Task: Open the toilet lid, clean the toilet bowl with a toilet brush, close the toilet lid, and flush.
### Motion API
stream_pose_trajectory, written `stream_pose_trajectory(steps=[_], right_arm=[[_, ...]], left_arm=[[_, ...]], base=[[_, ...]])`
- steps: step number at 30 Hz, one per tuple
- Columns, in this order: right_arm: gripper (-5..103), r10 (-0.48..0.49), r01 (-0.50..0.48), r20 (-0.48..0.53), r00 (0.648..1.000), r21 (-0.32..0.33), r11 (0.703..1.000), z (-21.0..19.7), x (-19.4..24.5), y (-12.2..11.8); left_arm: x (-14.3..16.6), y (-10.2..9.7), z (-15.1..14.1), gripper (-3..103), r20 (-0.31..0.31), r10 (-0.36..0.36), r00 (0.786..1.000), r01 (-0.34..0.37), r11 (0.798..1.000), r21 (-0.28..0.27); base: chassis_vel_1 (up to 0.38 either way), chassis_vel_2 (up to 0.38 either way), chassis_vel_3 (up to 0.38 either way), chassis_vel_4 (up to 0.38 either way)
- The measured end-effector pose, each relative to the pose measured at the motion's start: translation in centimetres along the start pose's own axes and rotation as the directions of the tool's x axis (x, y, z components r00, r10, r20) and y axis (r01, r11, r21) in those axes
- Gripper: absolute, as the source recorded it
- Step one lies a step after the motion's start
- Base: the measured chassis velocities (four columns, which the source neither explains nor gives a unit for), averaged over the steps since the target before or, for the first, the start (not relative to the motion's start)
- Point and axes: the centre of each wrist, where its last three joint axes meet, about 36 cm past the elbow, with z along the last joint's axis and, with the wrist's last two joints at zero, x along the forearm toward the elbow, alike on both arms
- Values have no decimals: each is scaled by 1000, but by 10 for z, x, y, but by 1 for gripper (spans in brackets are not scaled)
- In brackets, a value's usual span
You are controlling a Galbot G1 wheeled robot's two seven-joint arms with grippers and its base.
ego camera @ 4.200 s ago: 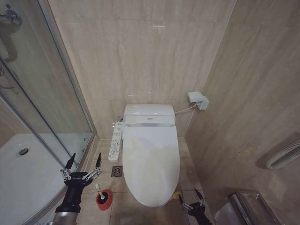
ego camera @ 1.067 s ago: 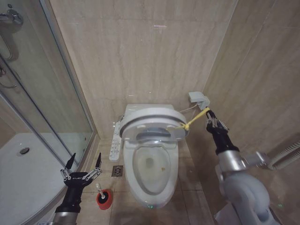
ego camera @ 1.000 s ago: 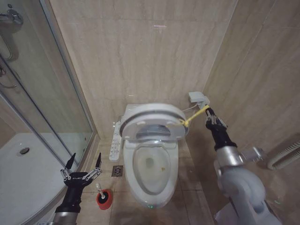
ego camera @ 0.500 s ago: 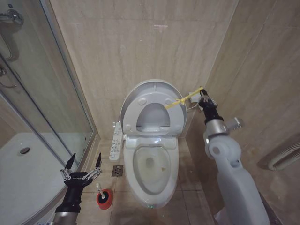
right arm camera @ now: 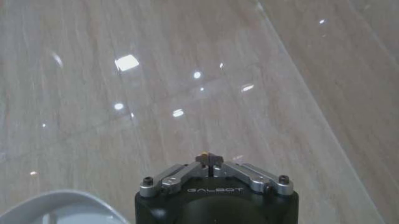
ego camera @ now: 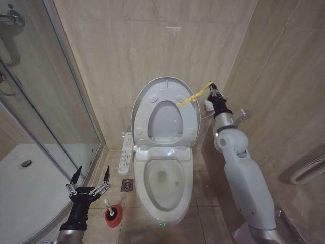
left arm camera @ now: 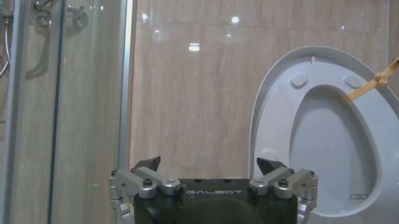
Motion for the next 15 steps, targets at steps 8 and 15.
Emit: stream_pose_trajectory(steps=[8, 15], right_arm=[[0, 1, 0, -50, 999, 32, 1000, 23, -11, 2], [0, 16, -10, -69, 997, 74, 997, 31, -20, -6]], left_arm=[[0, 0, 0, 100, 0, 0, 1000, 0, 1000, 0], [0, 0, 0, 100, 0, 0, 1000, 0, 1000, 0]], base=[[0, 0, 0, 0], [0, 0, 0, 0]])
